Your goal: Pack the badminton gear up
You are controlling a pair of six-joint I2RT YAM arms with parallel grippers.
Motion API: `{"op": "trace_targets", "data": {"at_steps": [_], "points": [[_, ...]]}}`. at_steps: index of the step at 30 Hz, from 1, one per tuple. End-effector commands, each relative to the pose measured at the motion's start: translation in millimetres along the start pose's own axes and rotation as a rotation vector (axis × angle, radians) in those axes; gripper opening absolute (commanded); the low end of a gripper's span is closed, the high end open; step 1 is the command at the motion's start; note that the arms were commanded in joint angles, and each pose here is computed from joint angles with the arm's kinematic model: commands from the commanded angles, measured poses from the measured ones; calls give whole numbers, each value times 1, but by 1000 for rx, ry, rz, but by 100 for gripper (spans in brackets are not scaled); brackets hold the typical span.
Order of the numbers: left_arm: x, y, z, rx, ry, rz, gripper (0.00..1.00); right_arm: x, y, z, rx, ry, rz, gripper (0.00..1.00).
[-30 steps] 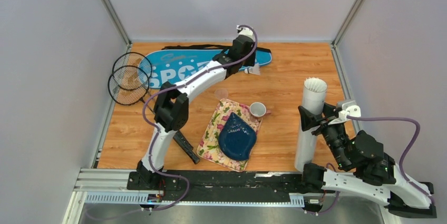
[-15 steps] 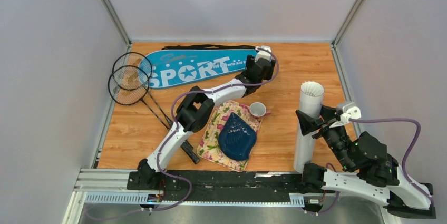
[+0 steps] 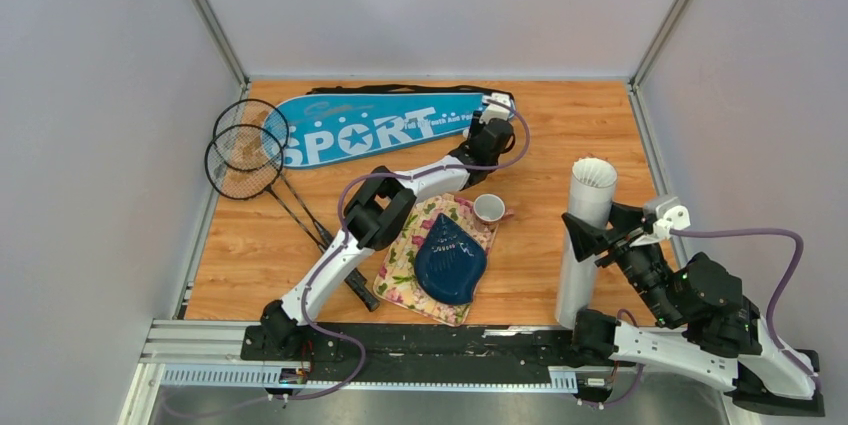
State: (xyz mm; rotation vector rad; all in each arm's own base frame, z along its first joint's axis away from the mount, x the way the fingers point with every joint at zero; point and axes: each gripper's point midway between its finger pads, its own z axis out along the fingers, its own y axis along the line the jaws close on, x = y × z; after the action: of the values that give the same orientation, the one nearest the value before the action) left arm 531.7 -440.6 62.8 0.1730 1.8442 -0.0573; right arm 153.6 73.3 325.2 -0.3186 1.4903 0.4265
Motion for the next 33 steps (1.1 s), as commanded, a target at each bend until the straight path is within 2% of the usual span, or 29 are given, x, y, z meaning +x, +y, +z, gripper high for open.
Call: {"op": "trace_targets", "data": {"at_steps": [1, 3, 8, 9, 11, 12, 13, 20, 22, 23, 24, 25, 26, 27, 28, 30, 31, 33], "points": [[-32, 5, 0, -35, -86, -20, 39, -18, 2, -1, -20, -38, 46, 30], [-41, 10, -3, -46, -97, -28, 26, -18, 3, 0, -21, -34, 40, 30], [-50, 22, -19, -55, -48, 6, 9, -12, 9, 6, -15, 1, 7, 30], [-73, 24, -31, -47, -57, -30, 0, -10, 8, 7, -9, 12, -7, 29], [-67, 29, -47, -5, 5, -31, 0, -4, 11, 11, -2, 33, -35, 29], [-99, 34, -65, 27, -19, -76, 0, -2, 12, 12, -3, 41, -45, 30], [-84, 43, -74, 33, 43, -64, 0, -1, 13, 13, -3, 47, -58, 30], [-132, 79, -169, 309, 162, -330, 0, 0, 17, 20, -5, 57, -121, 32], [-152, 96, -203, 385, 146, -408, 0, 1, 22, 22, -18, 60, -135, 32], [-159, 101, -214, 468, 177, -486, 0, 1, 26, 24, -36, 60, -148, 32], [-175, 109, -237, 531, 159, -540, 0, 3, 30, 26, -48, 61, -159, 32], [-183, 104, -258, 654, 184, -577, 0, 6, 34, 27, -64, 66, -172, 32], [-205, 110, -284, 727, 162, -642, 0, 7, 39, 29, -90, 66, -189, 32], [-216, 116, -293, 780, 143, -667, 0, 9, 45, 33, -105, 69, -197, 32], [-223, 109, -317, 899, 170, -677, 0, 11, 51, 35, -125, 72, -207, 32], [-248, 111, -351, 1015, 128, -674, 0, 10, 67, 39, -191, 60, -223, 32], [-251, 107, -369, 1095, 158, -669, 0, 15, 76, 44, -215, 78, -245, 32], [-267, 107, -394, 1186, 131, -663, 0, 17, 90, 49, -269, 74, -275, 32]]}}
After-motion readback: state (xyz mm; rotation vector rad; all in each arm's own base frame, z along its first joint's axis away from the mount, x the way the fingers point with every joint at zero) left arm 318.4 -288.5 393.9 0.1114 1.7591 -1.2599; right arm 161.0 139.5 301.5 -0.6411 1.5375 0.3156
